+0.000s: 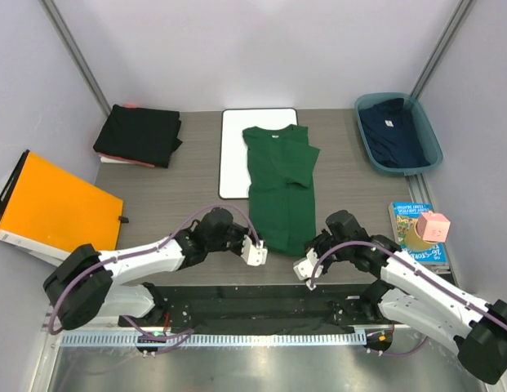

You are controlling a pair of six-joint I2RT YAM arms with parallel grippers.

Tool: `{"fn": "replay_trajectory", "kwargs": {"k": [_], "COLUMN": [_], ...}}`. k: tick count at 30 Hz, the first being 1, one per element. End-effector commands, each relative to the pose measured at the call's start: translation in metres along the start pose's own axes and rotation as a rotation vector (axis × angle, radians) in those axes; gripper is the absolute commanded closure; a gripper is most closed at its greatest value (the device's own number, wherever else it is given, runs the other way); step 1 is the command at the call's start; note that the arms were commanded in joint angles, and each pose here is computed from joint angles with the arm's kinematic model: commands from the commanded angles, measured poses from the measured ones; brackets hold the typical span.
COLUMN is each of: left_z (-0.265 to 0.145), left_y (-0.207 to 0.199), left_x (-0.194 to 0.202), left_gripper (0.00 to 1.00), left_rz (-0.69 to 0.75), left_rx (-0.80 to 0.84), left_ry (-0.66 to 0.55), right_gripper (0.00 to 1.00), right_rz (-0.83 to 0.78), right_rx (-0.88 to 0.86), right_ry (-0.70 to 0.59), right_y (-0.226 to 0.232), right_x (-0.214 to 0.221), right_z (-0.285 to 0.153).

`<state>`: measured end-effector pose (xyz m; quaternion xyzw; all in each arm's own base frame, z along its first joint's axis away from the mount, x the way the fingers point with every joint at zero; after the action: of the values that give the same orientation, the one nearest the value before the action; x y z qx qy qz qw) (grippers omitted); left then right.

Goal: Fold and stack the t-shirts
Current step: Fold the folded rectangular tshirt in 1/3 of the way

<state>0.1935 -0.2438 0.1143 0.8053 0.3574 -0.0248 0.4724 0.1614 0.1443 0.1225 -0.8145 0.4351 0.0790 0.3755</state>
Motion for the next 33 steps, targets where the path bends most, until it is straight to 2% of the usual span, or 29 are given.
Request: {"fn": "replay_trajectory", "kwargs": {"k": [1, 9, 20, 33], "left_z": [0.007, 0.023, 0.037, 0.059], "left_y": [0.041, 0.081, 0.106, 0.132], "left_x": [0.020, 0.053, 0.075, 0.108], "left_gripper": [1.00, 1.00, 0.96, 0.95], "left_rz": [0.017, -0.002, 0.008, 0.011], "left_rx": [-0.095, -0.176, -0.193, -0.229], "left_ry": [-0.003, 0.033, 0.035, 0.060], "right_gripper": [0.99, 0.99, 0.99, 0.99], "right_rz": [0.053, 0.106, 0.162, 0.202], "right_rx": [0.178, 0.298, 0.387, 0.450], "right_ry": [0.061, 0.133, 0.173, 0.196], "right_y": [-0.043, -0.081, -0.125, -0.139], "right_x": [0.006, 0.040, 0.081, 0.103], "right_z": [-0.008, -0.002, 0.008, 0.025]}}
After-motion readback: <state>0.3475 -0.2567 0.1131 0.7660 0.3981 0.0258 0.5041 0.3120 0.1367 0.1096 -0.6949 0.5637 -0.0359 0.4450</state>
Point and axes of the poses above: each gripper's point midway between its finger pads, its own z axis out along the fingers, its own y axis along the line the jaws close on, x = y × z, the point moved 5 cm from there along -z, back along the fingers, and after that the axes turned 12 degrees about z, right-handed, at the moved point
